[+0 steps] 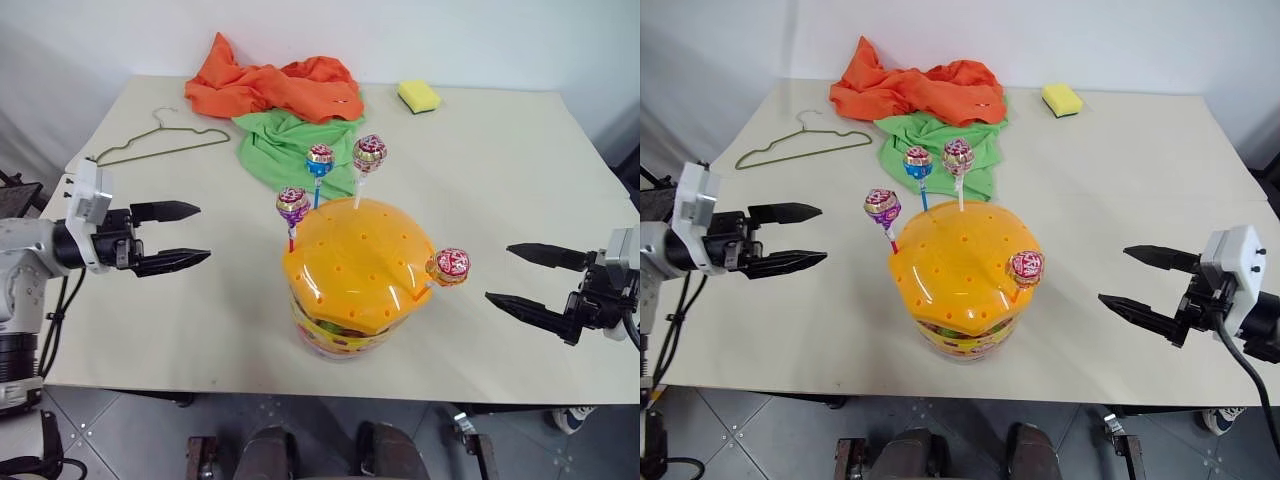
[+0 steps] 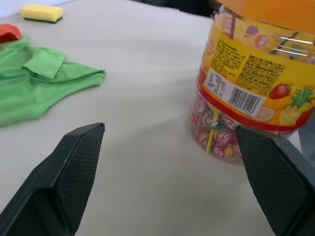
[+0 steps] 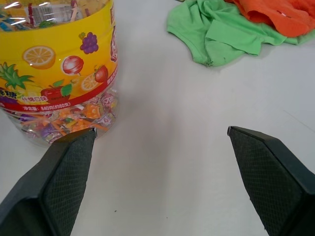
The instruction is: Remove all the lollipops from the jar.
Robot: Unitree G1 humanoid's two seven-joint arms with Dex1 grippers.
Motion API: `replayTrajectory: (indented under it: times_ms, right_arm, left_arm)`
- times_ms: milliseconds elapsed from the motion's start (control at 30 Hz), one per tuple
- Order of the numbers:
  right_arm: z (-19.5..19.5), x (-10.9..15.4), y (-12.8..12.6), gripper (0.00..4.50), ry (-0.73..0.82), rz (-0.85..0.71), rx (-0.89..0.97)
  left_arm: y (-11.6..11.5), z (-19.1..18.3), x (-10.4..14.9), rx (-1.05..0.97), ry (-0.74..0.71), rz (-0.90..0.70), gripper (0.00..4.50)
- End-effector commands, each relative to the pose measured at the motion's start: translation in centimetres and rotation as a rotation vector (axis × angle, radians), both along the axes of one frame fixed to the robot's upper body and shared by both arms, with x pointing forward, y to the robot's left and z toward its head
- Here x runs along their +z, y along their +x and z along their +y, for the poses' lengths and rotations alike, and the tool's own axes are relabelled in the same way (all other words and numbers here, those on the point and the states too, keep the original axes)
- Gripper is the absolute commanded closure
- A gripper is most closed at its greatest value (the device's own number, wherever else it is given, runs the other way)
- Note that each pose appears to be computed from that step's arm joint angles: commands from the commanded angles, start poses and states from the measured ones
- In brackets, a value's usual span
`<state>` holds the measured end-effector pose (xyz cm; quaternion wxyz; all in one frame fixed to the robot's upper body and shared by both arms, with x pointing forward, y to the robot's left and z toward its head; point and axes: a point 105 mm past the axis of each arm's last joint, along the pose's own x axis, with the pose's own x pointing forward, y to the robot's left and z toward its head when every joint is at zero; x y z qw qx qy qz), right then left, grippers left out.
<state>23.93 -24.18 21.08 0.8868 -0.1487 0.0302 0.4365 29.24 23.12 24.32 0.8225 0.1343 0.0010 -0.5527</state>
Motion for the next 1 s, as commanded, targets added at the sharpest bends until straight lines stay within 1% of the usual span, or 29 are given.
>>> replayTrajectory:
  times_ms: [33, 167, 400, 567, 667, 800, 900, 1000]
  right_arm:
    - [-0.3, 1.0, -0.6, 0.04, -0.019, -0.014, 0.012]
    - [0.5, 1.5, -1.6, 0.04, -0.018, -0.02, 0.079]
    - [2.1, 2.4, -3.5, 0.04, -0.013, -0.034, 0.171]
    - [3.2, 3.3, -4.3, 0.04, 0.002, -0.065, 0.196]
    - [4.0, 4.0, -4.9, 0.04, 0.026, -0.09, 0.208]
    - [4.5, 4.6, -4.8, 0.04, 0.046, -0.124, 0.18]
    - [5.1, 5.3, -5.4, 0.0, 0.086, -0.155, 0.174]
    - [5.9, 5.4, -6.1, 0.0, 0.115, -0.148, 0.203]
  left_arm:
    - [-2.1, -1.3, 3.3, -0.094, 0.015, -0.129, 0.0]
    - [-3.9, -4.0, 4.1, -0.223, 0.008, -0.143, 0.0]
    - [-5.6, -8.1, 4.4, -0.469, -0.059, -0.111, 0.0]
    - [-5.3, -10.0, 4.9, -0.583, -0.131, -0.088, 0.0]
    - [-4.8, -10.9, 4.4, -0.636, -0.138, -0.064, 0.0]
    - [-4.2, -11.9, 4.4, -0.703, -0.167, -0.056, 0.0]
    - [-4.2, -12.0, 4.8, -0.757, -0.195, -0.064, 0.58]
    - [-3.9, -12.0, 4.9, -0.765, -0.191, -0.063, 1.45]
